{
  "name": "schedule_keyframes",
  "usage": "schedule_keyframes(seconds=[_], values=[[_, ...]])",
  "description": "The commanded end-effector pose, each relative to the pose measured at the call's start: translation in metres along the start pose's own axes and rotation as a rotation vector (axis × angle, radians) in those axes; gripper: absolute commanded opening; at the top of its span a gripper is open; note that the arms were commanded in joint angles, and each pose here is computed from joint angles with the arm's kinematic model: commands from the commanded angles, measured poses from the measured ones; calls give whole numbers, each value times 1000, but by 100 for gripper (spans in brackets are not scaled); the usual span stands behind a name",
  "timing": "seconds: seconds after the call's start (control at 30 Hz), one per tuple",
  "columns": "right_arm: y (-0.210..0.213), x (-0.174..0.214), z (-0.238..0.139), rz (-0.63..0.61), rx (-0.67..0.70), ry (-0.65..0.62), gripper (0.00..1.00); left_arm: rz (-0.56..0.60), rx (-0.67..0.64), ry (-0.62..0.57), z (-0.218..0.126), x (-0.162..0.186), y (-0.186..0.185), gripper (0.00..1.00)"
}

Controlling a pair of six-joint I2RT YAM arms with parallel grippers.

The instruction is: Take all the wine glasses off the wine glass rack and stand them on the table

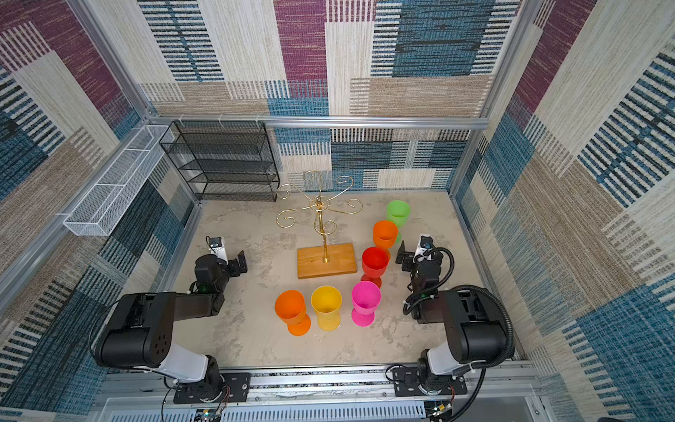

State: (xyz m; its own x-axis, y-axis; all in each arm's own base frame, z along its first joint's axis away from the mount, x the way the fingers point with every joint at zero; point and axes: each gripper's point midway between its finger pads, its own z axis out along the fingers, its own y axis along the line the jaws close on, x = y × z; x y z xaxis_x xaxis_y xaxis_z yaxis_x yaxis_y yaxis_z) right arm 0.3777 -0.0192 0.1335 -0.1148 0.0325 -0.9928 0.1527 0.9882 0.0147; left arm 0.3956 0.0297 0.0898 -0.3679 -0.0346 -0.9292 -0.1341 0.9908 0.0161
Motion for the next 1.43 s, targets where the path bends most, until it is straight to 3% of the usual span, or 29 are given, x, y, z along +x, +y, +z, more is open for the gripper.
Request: schedule_keyframes(seconds=[0.0, 0.03, 0.1, 0.13, 1.4], values=[[2, -10, -5, 19, -25, -60, 100, -19, -1, -23, 0, -5, 0, 100], [-3, -13, -12, 32, -9, -119, 100, -19, -1, -24, 0, -5, 1, 100], [-2, -8, -9, 32, -12, -68, 100, -18, -1, -25, 0, -6, 0, 100], [-3, -14, -11, 29, -8, -113, 100, -18, -2, -25, 0, -6, 1, 100], [-2, -12, -11, 27, -12, -95, 100, -25, -25, -33, -2, -6, 4, 100]])
